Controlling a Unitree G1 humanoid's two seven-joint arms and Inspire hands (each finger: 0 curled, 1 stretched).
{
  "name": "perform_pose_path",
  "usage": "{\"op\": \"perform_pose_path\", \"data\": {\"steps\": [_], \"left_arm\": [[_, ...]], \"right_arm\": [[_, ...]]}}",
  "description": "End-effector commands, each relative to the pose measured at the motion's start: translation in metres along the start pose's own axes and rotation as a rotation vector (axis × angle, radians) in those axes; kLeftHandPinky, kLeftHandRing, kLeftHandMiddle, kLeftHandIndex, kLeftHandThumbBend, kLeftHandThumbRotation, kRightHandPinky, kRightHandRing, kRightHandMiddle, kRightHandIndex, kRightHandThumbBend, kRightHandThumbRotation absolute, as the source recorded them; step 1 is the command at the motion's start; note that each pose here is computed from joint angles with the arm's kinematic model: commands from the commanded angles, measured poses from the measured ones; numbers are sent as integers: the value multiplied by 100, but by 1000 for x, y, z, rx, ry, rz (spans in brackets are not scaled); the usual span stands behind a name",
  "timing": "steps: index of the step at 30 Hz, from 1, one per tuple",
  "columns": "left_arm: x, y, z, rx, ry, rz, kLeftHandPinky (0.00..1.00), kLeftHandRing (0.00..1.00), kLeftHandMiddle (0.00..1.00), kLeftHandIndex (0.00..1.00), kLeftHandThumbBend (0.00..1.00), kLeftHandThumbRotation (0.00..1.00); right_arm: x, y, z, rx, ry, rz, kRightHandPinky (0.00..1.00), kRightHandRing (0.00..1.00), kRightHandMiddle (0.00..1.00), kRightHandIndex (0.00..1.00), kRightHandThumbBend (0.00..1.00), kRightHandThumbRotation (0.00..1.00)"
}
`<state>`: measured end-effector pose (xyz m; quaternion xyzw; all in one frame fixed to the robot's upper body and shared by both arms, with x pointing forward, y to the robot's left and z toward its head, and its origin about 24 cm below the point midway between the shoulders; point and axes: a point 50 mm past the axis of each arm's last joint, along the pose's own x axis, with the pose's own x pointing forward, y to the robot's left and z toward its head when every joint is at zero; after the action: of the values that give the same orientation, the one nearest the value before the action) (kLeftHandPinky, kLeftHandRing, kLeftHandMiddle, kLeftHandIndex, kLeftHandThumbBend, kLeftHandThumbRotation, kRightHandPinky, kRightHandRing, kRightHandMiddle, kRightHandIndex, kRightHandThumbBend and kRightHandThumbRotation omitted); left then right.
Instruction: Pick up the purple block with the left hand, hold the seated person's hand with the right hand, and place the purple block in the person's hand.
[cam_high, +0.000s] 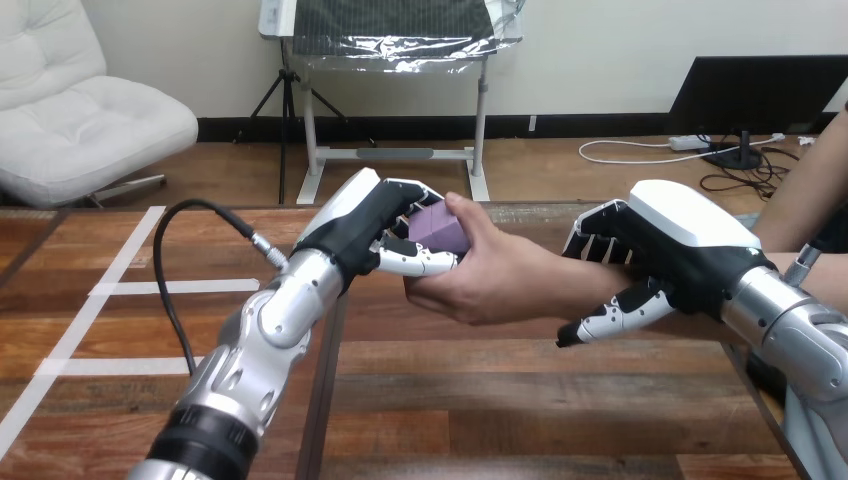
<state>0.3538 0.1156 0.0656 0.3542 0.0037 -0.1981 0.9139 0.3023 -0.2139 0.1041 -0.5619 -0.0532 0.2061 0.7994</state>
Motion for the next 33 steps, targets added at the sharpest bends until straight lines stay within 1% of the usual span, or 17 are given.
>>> {"op": "perform_pose_path", "data": {"steps": [1,4,5,13,14,18,23,33], "left_arm": [[-1,15,15,33,-87,56,51,61,66,68,63,54],[-3,18,12,34,-87,70,51,61,66,67,64,61],[-4,19,10,34,-87,74,51,61,66,67,65,66],[-8,25,3,55,-76,86,54,64,69,68,66,81],[-9,25,2,58,-75,87,56,65,70,68,64,84],[-11,28,-1,69,-66,93,58,68,72,70,61,88],[-15,31,-5,72,-48,105,61,71,74,71,57,90],[-23,35,-13,85,-38,126,63,70,73,70,54,92]], "right_arm": [[3,10,6,13,-46,29,34,43,50,54,87,31],[3,10,6,8,-45,30,35,44,50,55,86,32],[3,10,6,5,-44,31,35,44,51,55,85,32],[2,11,6,4,-42,34,36,45,52,56,83,33],[2,11,6,5,-44,32,36,45,52,56,83,33],[2,11,5,8,-44,31,36,45,52,56,83,33],[0,11,5,9,-46,26,36,46,53,57,82,33],[-2,12,3,25,-47,21,37,47,54,58,81,30]]}}
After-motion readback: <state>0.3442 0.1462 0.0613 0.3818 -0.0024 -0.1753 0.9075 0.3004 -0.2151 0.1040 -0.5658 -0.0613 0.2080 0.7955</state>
